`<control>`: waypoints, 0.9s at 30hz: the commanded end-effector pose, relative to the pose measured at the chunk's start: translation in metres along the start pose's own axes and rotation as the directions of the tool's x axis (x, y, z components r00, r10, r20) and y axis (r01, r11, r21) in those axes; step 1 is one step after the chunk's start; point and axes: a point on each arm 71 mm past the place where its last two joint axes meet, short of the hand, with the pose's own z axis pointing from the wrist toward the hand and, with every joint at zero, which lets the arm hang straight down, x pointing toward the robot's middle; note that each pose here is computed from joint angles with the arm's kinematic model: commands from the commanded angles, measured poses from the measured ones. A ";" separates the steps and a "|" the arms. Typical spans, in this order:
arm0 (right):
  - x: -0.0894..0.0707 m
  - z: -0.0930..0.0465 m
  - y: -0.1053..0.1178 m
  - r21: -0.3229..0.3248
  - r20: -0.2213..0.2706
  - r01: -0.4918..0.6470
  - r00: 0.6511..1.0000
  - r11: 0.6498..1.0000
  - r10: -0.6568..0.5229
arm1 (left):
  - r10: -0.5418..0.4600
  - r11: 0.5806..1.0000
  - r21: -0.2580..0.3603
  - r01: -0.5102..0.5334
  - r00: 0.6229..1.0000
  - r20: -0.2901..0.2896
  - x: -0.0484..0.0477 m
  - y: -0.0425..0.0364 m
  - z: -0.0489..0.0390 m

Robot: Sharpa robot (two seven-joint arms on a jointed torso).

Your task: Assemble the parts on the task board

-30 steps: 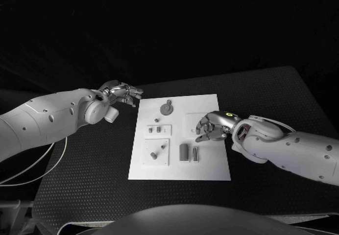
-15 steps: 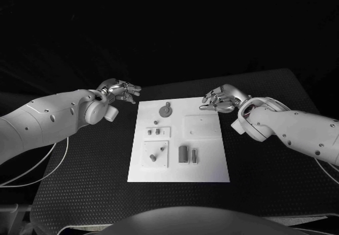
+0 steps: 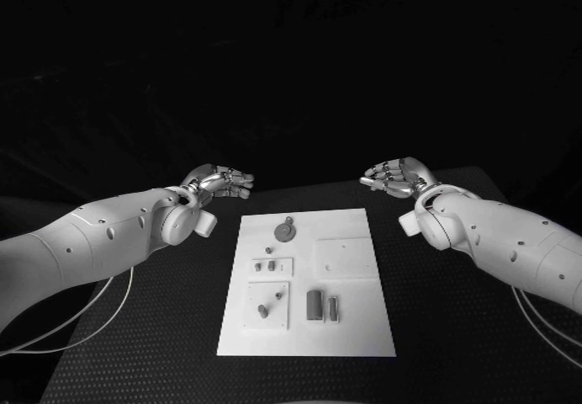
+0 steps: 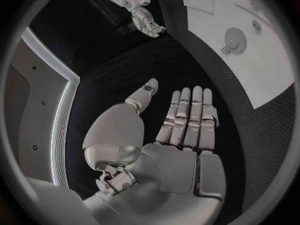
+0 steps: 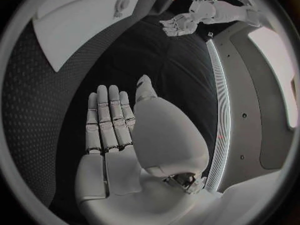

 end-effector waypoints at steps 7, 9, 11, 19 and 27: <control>0.009 0.002 -0.009 -0.019 -0.057 -0.153 0.987 0.988 0.152 | -0.095 0.994 0.048 0.094 0.995 0.016 0.0086 -0.0021 0.0099; 0.010 0.002 -0.011 -0.012 -0.054 -0.164 0.985 0.986 0.163 | -0.098 0.994 0.045 0.097 0.995 0.010 0.0117 0.0008 0.0110; 0.009 0.002 -0.012 -0.010 -0.056 -0.165 0.985 0.986 0.164 | -0.101 0.994 0.043 0.101 0.995 0.004 0.0142 0.0031 0.0120; 0.006 0.000 -0.013 -0.009 -0.064 -0.168 0.984 0.986 0.167 | -0.107 0.993 0.042 0.107 0.994 -0.002 0.0183 0.0065 0.0151; 0.011 -0.006 -0.010 -0.012 -0.016 -0.180 0.984 0.984 0.179 | -0.098 0.995 0.036 0.097 0.994 0.038 0.0258 0.0077 0.0096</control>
